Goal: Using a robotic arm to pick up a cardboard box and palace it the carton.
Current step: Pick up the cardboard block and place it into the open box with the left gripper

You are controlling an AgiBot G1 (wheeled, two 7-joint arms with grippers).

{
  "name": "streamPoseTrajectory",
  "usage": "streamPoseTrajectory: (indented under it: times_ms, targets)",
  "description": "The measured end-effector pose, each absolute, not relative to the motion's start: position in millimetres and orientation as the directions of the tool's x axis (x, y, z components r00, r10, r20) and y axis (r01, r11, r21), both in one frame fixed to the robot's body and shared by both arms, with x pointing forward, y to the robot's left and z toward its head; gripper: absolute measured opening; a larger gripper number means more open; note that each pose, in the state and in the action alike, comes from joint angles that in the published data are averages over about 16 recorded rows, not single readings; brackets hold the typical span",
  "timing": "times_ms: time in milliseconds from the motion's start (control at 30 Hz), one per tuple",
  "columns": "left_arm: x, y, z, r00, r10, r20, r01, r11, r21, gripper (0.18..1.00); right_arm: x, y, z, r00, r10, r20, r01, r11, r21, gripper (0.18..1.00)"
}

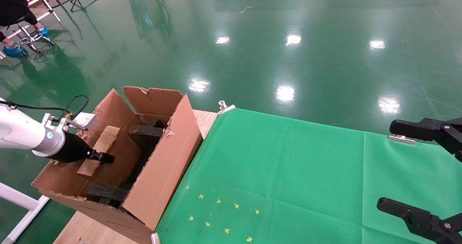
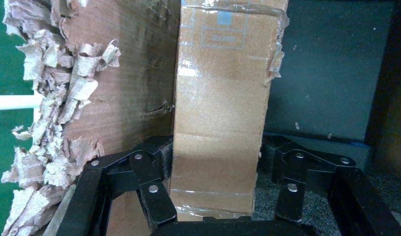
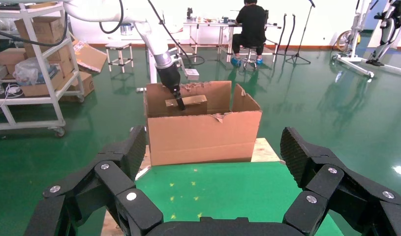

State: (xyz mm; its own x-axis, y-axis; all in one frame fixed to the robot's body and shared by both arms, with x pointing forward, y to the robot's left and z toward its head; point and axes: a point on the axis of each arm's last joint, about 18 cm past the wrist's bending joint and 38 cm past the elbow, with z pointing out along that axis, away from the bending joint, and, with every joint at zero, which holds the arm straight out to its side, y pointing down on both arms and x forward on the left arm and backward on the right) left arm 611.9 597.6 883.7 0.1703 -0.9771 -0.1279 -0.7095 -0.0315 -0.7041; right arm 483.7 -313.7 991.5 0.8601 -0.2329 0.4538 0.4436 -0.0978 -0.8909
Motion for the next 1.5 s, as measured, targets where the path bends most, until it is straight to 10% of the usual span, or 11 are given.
streamPoseTrajectory:
  times_ms: [500,1500]
  targets:
    - [612,598,887,0.172,-0.976,-0.135,-0.708,-0.027,-0.706,0.364,484,-314,991,0.86,-0.233,0.454,0.444,-0.098,-0.891,1.001]
    - [635,556,1040,0.114,-0.993,0.014,-0.437,-0.063,-0.897,0.927,484,-314,991,0.86,-0.233,0.454,0.444,-0.098,-0.891,1.001]
